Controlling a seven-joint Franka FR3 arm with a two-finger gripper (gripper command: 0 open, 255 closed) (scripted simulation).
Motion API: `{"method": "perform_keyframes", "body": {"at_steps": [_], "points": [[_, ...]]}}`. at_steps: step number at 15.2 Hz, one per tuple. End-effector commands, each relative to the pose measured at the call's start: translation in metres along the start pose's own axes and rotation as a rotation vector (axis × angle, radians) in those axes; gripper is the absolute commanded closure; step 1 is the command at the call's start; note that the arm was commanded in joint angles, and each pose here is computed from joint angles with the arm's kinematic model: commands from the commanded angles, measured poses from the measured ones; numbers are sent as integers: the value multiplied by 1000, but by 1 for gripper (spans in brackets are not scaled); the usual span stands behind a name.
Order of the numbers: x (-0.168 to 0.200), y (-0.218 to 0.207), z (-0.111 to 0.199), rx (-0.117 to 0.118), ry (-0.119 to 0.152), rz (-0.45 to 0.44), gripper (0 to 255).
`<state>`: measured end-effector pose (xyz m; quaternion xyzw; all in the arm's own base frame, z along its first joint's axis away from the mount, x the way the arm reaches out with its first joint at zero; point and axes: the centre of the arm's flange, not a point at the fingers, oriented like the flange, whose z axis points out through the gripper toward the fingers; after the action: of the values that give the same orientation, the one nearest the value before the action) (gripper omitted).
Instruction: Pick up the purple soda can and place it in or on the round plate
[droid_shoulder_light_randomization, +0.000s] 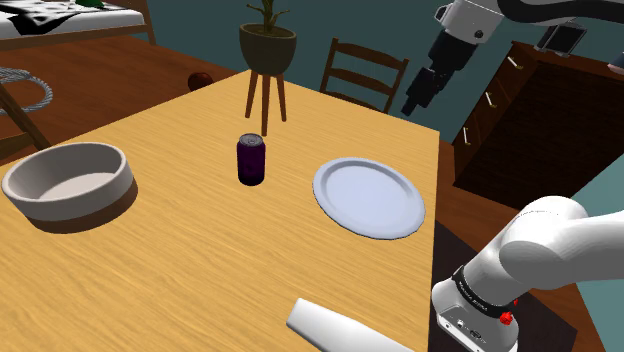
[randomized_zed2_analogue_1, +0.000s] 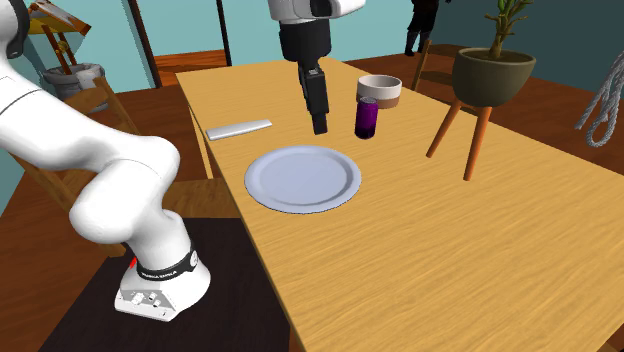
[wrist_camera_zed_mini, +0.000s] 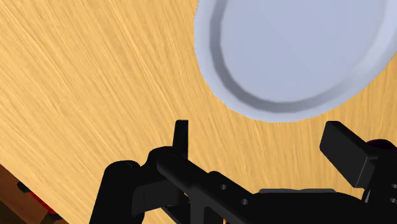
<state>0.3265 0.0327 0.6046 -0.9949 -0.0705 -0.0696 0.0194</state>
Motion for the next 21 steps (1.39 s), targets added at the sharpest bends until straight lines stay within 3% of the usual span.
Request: {"method": "perform_keyframes", "body": {"at_steps": [1,21], "points": [[0,0,0,0,0,0,0],[148,-218,77,-21,-98,-11,0]]}}
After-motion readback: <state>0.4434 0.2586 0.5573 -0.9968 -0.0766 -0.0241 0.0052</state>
